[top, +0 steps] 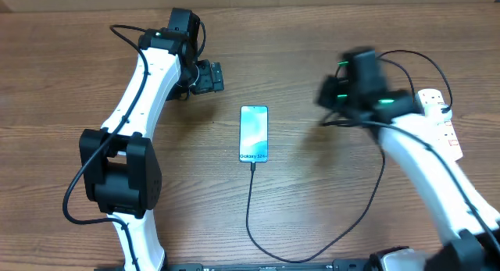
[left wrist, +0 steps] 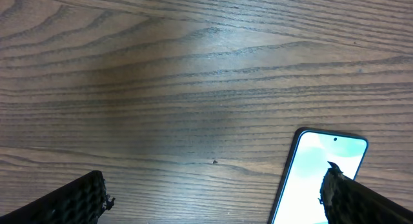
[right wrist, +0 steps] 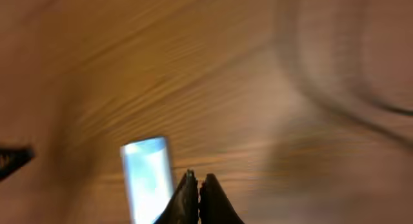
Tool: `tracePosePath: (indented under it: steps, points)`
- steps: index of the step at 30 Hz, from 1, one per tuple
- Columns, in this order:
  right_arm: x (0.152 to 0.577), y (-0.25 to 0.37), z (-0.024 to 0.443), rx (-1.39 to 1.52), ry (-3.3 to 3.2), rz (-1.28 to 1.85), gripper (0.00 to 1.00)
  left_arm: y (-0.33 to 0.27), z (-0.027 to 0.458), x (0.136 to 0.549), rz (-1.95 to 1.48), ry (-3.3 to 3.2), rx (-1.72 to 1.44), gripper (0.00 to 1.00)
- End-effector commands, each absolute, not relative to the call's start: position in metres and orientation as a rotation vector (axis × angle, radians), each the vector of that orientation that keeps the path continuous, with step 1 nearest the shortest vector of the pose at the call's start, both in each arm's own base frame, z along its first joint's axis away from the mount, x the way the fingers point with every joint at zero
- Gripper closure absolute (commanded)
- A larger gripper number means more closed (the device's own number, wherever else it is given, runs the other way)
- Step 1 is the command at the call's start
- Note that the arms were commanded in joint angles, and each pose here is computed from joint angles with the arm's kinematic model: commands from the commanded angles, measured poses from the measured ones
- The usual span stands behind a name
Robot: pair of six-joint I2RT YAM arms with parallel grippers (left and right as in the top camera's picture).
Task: Plug charger to phone and switch on socket
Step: 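Move the right gripper right to the white power strip's switch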
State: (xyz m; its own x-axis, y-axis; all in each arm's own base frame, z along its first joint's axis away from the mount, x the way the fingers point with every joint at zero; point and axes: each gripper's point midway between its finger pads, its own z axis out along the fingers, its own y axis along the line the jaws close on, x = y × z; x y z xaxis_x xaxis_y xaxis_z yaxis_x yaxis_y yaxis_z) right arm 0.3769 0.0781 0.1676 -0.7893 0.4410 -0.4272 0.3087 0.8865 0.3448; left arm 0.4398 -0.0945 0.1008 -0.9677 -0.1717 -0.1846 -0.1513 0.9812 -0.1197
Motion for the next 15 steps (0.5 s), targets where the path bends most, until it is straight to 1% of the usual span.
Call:
tracePosePath:
  steps: [1,5,8,11,13,14,15]
  points:
    - [0.362,0.01,0.149,0.732,2.585,0.155,0.96,-0.091,0.105,0.441,-0.142,2.92,-0.23,0.01]
    - [0.33,-0.067,0.134,1.01,2.587,-0.054,0.96,-0.091,0.105,0.441,-0.142,2.92,-0.231,0.0]
    - [0.314,-0.108,0.13,1.187,2.537,-0.091,0.96,-0.091,0.105,0.441,-0.142,2.92,-0.231,0.0]
    - [0.302,-0.148,0.131,1.336,2.443,-0.122,0.81,-0.091,0.105,0.441,-0.142,2.92,-0.231,0.0]
    - [0.297,-0.171,0.133,1.405,2.375,-0.137,0.78,-0.091,0.105,0.441,-0.142,2.92,-0.23,0.0]
    - [0.294,-0.184,0.135,1.443,2.331,-0.144,0.75,-0.091,0.105,0.441,-0.142,2.92,-0.23,0.0]
    - [0.292,-0.195,0.137,1.471,2.293,-0.151,0.69,-0.091,0.105,0.441,-0.142,2.92,-0.231,0.0]
